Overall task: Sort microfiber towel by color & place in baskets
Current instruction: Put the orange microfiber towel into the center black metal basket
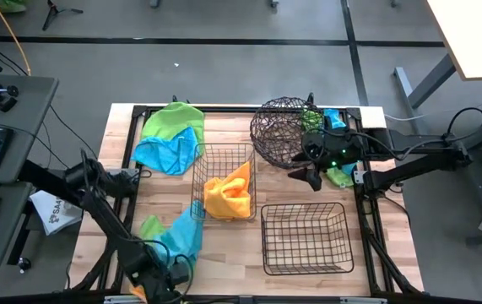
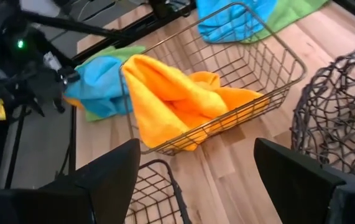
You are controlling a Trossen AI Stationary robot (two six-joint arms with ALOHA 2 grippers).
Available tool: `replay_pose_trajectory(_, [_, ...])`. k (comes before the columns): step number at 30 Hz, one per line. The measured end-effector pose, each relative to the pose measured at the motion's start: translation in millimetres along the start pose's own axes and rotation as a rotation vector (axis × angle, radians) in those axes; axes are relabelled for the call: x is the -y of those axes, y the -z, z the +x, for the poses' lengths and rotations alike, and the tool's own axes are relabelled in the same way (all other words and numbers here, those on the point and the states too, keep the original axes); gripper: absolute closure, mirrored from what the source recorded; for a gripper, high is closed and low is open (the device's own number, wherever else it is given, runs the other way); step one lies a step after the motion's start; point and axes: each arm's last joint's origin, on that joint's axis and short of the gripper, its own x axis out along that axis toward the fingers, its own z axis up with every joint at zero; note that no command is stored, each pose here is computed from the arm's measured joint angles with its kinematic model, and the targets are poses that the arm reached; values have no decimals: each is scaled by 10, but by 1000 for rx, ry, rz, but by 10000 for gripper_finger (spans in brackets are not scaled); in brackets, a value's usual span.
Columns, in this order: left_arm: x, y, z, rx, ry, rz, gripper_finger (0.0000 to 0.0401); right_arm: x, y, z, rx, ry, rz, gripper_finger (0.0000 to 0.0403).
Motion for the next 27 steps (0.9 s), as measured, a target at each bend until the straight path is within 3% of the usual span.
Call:
replay_pose_trajectory(8, [-335,-46,-113,25,-354,-11,231,7,-24,-1,46,42,91,94])
replay_pose_trajectory(11, [-445,-79,-281,97,-487,79,231,1,-44,-2,73,44,111,94])
replay_pose_trajectory(14, [-615,-138,-471,164,-708,156,231,-5,-66,-3,102,47,122,94])
replay_pose_trajectory(17, [-759,-220,-725,180,-919,191,231,-11,-85,-5,125,45,124,94])
replay_pose_trajectory(19, [-816,-264,-906,177,-991,183,231,-17,-99,-6,141,41,126,94])
replay_pose_trajectory(22, [-825,-280,-1184,190,-956,160,231,-20,-106,-7,149,40,127,94])
replay_pose_trajectory(27, [-706,-176,-1548,284,-737,111,231,-18,-107,-7,152,44,126,94])
